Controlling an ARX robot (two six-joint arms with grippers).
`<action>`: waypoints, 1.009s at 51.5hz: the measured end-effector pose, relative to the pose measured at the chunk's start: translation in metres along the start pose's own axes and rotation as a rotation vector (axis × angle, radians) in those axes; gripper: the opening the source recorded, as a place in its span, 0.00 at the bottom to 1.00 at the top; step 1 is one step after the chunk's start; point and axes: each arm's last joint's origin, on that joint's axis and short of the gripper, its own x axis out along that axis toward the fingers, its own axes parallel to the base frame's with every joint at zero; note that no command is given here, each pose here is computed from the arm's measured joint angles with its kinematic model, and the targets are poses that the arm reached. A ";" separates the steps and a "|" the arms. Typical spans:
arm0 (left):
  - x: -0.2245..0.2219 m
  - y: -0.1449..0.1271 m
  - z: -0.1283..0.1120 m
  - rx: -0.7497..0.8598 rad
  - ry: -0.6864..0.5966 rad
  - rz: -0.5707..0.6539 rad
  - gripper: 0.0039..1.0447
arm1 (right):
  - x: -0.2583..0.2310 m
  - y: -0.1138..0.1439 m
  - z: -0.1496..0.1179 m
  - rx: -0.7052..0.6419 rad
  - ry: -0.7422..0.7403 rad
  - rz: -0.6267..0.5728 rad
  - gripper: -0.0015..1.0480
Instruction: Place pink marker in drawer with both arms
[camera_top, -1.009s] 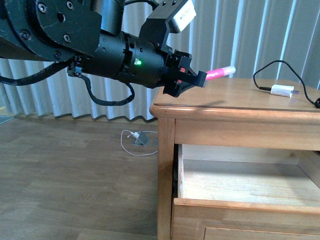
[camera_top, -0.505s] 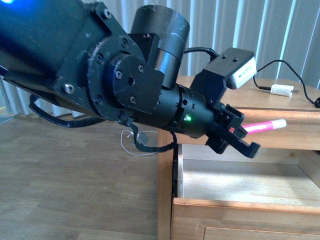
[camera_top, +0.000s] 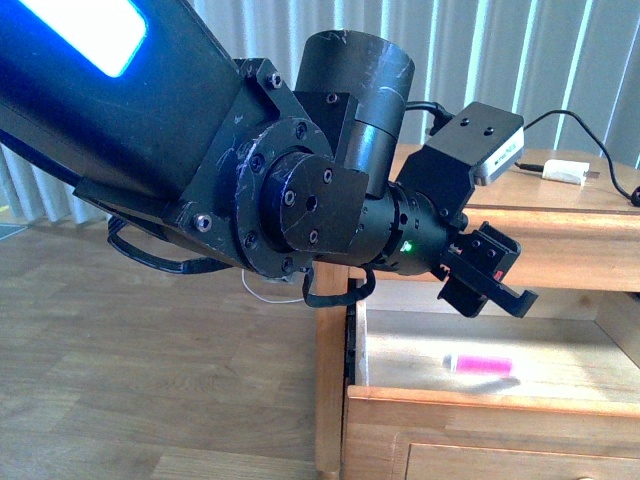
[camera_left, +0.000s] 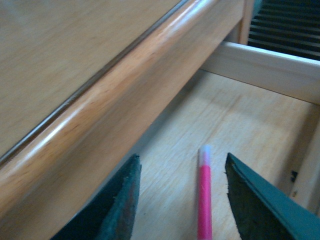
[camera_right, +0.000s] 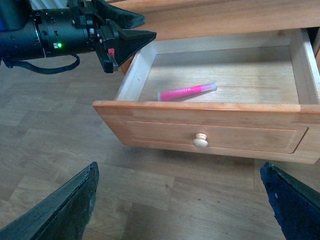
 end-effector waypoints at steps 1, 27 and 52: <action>-0.001 0.000 0.000 -0.002 0.001 0.020 0.53 | 0.000 0.000 0.000 0.000 0.000 0.000 0.92; -0.124 0.027 -0.011 -0.202 0.050 0.450 0.95 | 0.000 0.000 0.000 0.000 0.000 0.000 0.92; -0.283 -0.032 -0.047 -0.410 -0.017 0.675 0.95 | 0.000 0.000 0.000 0.000 0.000 0.000 0.92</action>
